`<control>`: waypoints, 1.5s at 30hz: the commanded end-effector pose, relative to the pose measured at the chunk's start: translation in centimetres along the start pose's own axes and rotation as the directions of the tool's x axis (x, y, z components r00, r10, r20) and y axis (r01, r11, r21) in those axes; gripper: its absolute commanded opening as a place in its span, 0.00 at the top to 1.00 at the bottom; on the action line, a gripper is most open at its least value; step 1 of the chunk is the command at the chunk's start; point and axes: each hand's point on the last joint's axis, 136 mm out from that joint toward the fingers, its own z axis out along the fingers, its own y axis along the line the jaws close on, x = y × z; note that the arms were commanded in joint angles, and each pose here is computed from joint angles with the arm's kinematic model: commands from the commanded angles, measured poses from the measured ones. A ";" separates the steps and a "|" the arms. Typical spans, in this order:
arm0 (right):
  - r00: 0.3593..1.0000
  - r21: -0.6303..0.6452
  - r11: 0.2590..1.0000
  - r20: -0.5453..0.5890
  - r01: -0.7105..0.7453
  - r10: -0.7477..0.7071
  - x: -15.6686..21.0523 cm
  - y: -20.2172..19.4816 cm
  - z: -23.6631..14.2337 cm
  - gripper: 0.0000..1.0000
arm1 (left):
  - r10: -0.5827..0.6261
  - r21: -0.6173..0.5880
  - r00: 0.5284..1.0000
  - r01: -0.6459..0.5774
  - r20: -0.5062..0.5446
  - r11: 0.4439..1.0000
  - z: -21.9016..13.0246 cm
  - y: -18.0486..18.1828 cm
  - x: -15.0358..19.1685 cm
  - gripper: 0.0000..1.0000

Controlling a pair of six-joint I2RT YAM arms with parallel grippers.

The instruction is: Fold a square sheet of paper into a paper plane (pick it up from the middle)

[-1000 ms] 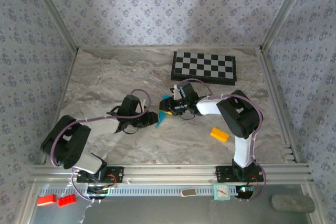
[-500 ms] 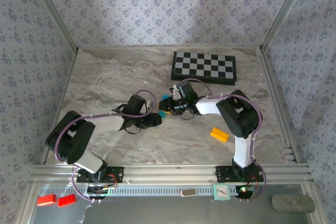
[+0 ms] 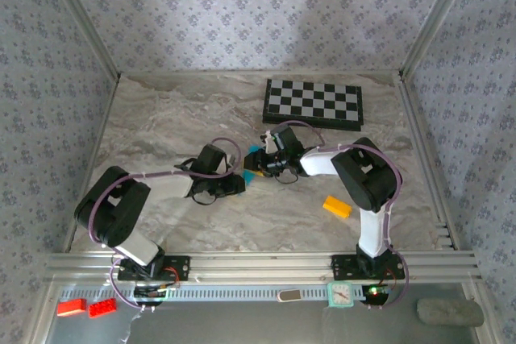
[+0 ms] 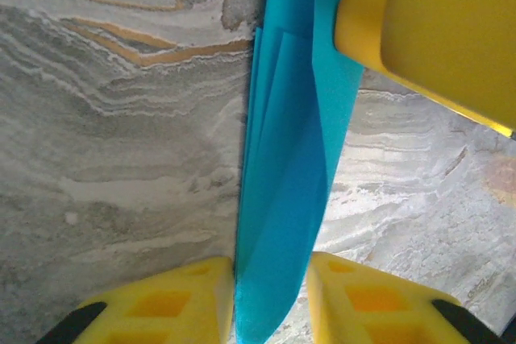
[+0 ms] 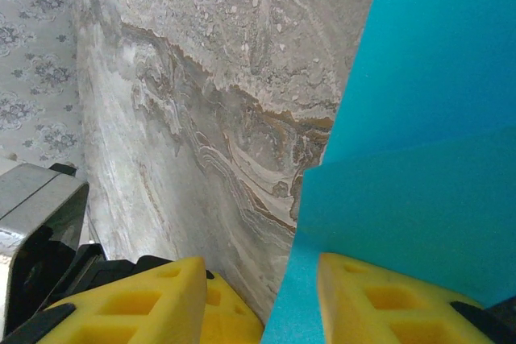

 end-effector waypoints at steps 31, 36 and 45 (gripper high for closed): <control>0.999 0.025 0.999 -0.046 0.028 -0.027 0.0 0.0 1.3 0.61 | -0.012 -0.070 0.998 0.008 -0.059 0.997 1.5 2.4 2.0 0.88; 0.998 0.043 0.999 -0.055 0.019 -0.017 0.1 -0.5 1.5 0.63 | -0.012 -0.071 0.998 0.008 -0.059 0.997 1.5 2.5 2.0 0.87; 0.997 0.115 0.993 -0.075 0.010 -0.001 0.4 -1.7 1.6 0.67 | -0.012 -0.066 0.998 0.008 -0.056 0.998 1.4 2.3 1.9 0.87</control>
